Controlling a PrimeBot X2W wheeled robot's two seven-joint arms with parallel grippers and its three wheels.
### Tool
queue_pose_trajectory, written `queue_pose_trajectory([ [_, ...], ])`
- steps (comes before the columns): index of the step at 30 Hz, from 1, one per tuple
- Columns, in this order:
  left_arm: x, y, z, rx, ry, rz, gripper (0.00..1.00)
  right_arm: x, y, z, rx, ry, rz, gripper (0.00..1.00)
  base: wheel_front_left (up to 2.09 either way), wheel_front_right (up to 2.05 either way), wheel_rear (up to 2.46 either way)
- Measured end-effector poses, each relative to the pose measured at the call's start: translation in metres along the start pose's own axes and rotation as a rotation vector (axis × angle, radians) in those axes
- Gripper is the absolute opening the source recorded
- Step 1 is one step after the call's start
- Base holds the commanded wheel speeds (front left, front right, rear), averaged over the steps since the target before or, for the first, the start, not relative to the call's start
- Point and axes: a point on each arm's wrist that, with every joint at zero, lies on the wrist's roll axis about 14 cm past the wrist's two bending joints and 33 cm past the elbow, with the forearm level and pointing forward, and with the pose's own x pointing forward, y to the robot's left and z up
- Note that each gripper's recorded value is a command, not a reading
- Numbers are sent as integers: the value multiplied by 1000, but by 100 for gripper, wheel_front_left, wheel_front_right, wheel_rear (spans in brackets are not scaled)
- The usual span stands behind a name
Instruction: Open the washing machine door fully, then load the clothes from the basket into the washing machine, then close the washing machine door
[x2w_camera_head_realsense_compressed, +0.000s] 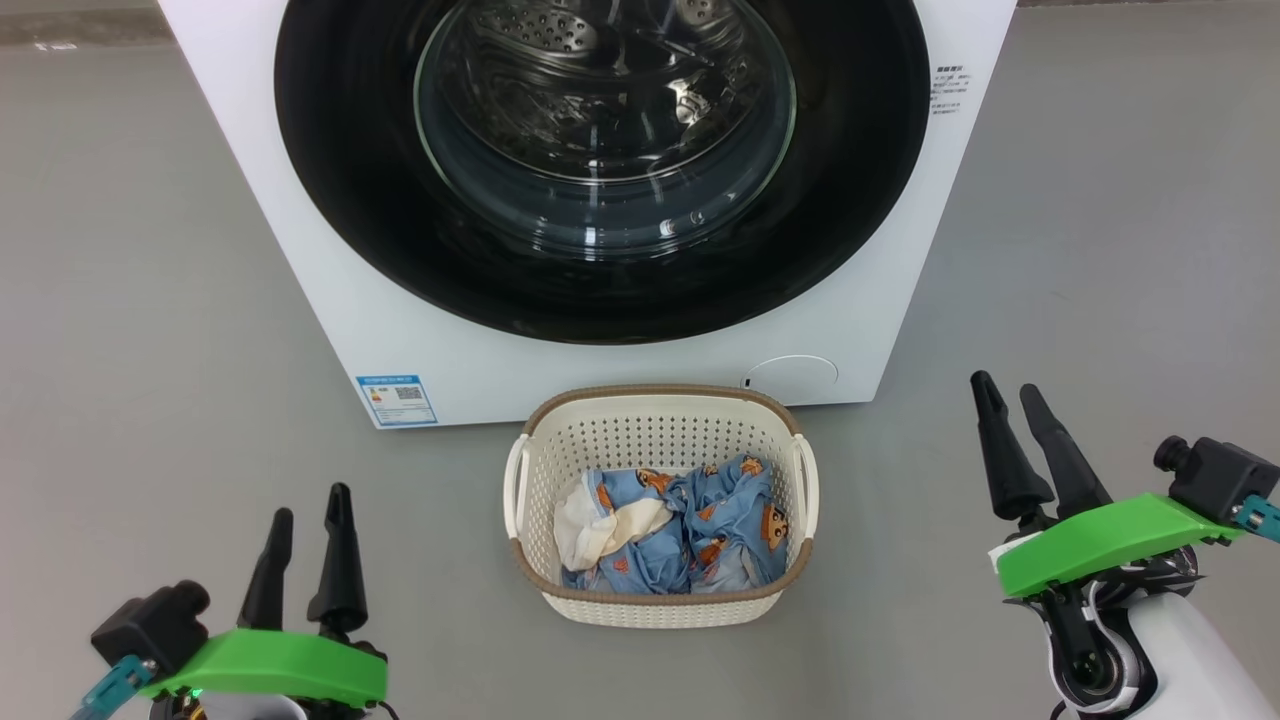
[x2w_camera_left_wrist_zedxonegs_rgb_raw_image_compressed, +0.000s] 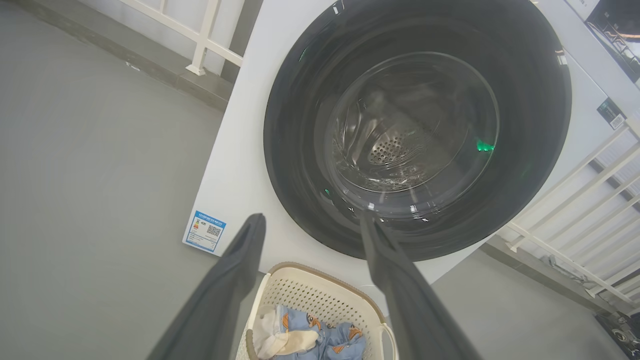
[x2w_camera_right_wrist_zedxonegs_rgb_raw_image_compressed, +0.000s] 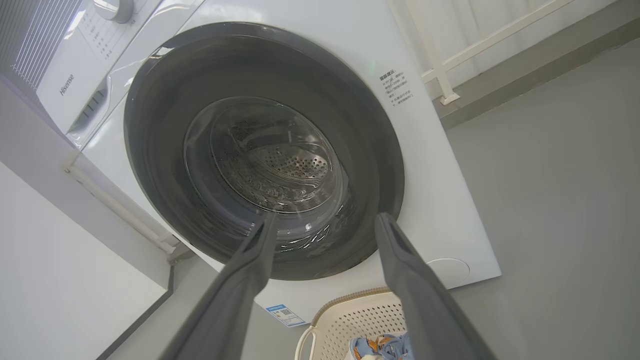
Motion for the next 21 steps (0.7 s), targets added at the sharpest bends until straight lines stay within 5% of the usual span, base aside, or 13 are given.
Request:
queue_pose_trajectory([
  [21,2,-15,10,204,-53,-63,100,7,19,1,-243,-3,94,100,0,0,0],
])
